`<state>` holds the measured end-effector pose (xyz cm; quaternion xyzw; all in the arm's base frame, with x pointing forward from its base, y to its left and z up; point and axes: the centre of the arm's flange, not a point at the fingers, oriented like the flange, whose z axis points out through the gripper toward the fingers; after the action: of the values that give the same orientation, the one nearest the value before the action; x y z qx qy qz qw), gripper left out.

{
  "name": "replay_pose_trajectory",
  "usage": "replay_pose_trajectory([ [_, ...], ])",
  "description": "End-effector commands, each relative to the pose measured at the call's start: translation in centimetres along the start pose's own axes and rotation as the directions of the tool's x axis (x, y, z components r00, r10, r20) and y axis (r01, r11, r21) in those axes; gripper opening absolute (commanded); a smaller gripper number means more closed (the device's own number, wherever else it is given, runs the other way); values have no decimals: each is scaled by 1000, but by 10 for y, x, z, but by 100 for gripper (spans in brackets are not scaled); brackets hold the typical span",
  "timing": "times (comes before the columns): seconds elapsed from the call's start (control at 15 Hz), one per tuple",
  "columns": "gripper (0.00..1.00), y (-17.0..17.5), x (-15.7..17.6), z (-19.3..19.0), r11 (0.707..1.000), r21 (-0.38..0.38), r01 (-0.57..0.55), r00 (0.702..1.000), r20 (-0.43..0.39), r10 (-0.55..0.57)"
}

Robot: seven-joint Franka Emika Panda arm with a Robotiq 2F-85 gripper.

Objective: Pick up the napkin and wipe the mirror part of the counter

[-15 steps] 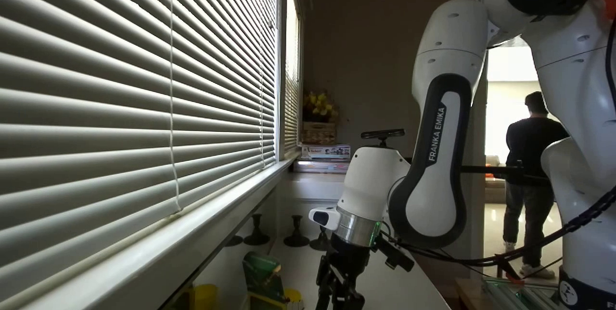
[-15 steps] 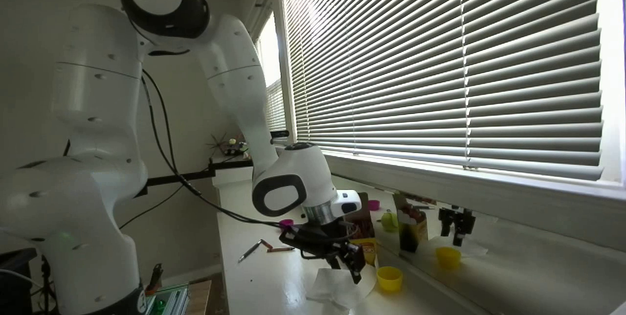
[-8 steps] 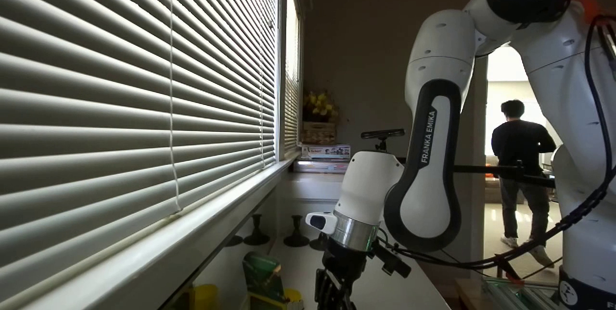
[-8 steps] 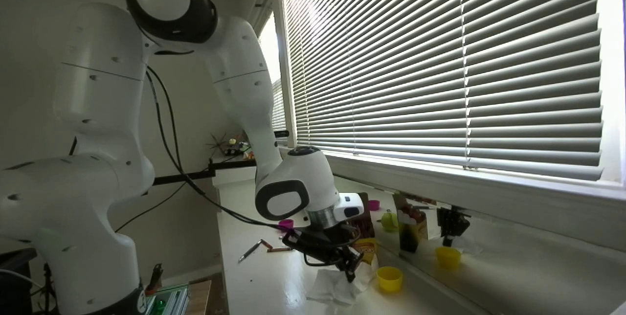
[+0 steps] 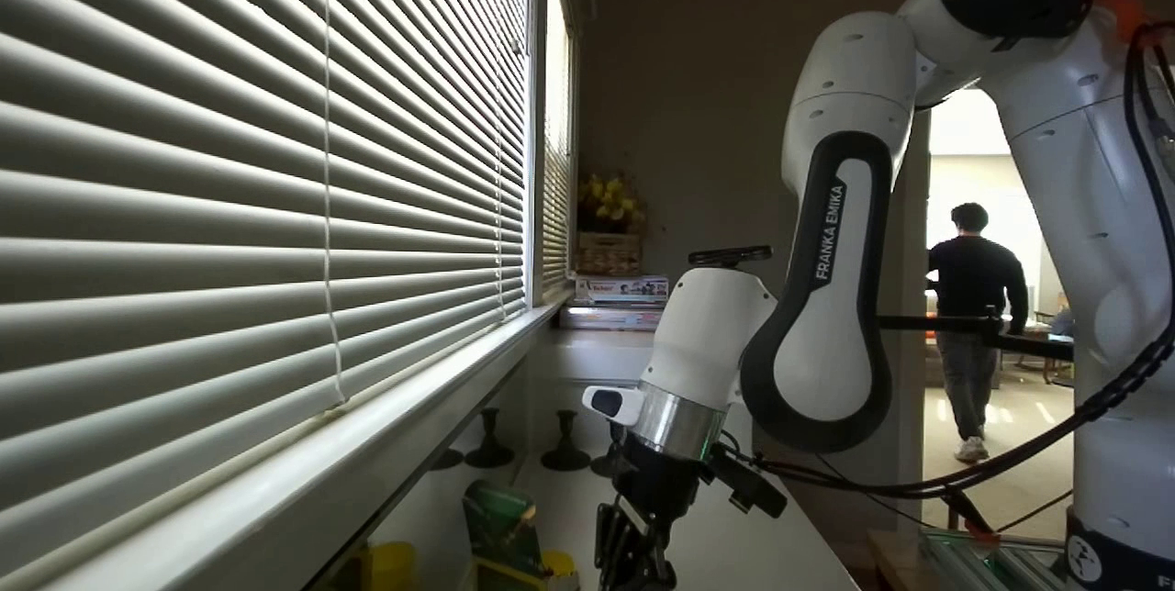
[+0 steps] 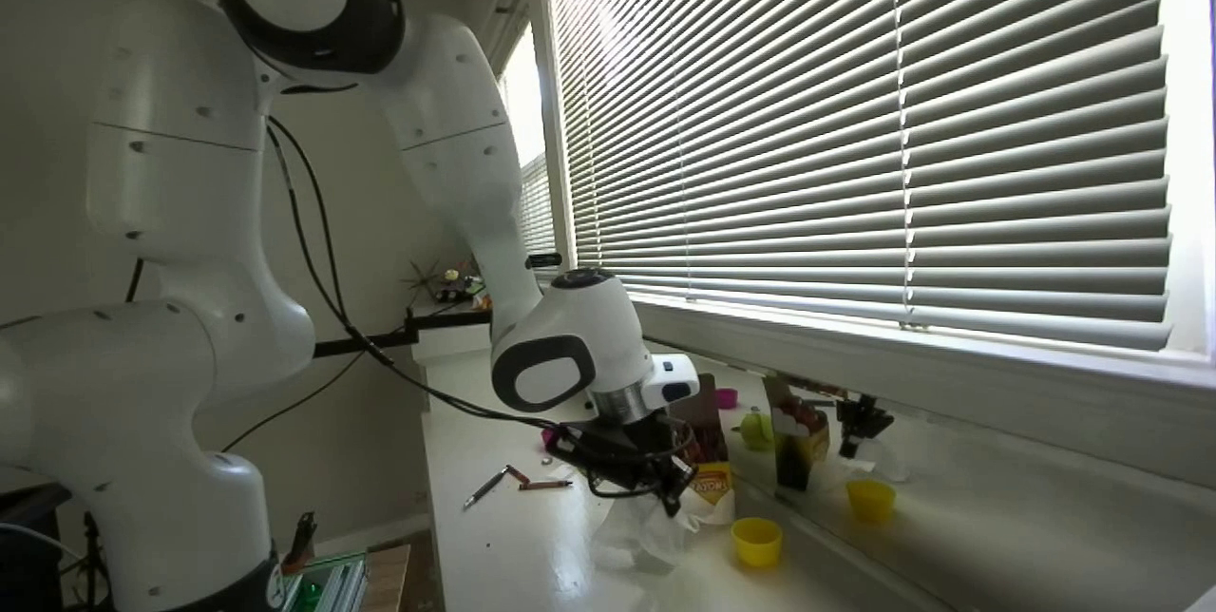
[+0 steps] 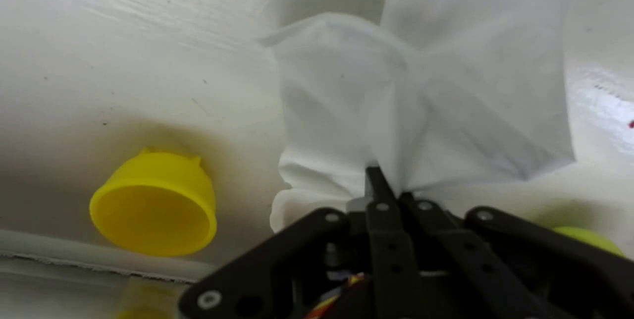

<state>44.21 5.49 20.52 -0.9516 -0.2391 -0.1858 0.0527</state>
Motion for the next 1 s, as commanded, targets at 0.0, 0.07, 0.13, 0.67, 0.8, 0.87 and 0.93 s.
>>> replay_pose_trajectory([
  [0.0, 0, 19, -17, -51, 997, -47, -61, 998, -38, 59],
  [0.07, 0, 28, -19, -56, 995, -59, -79, 996, -48, 76],
  [0.13, 0, 37, -22, -60, 992, -74, -100, 994, -60, 96],
  [0.67, 0, 96, -18, -83, 954, -220, -202, 964, -219, 153],
  [0.8, 0, 114, -18, -87, 938, -259, -231, 952, -261, 162],
  [0.87, 0, 120, -18, -89, 929, -277, -246, 946, -277, 168],
  [0.93, 0, 128, -17, -92, 917, -297, -265, 937, -302, 173],
])
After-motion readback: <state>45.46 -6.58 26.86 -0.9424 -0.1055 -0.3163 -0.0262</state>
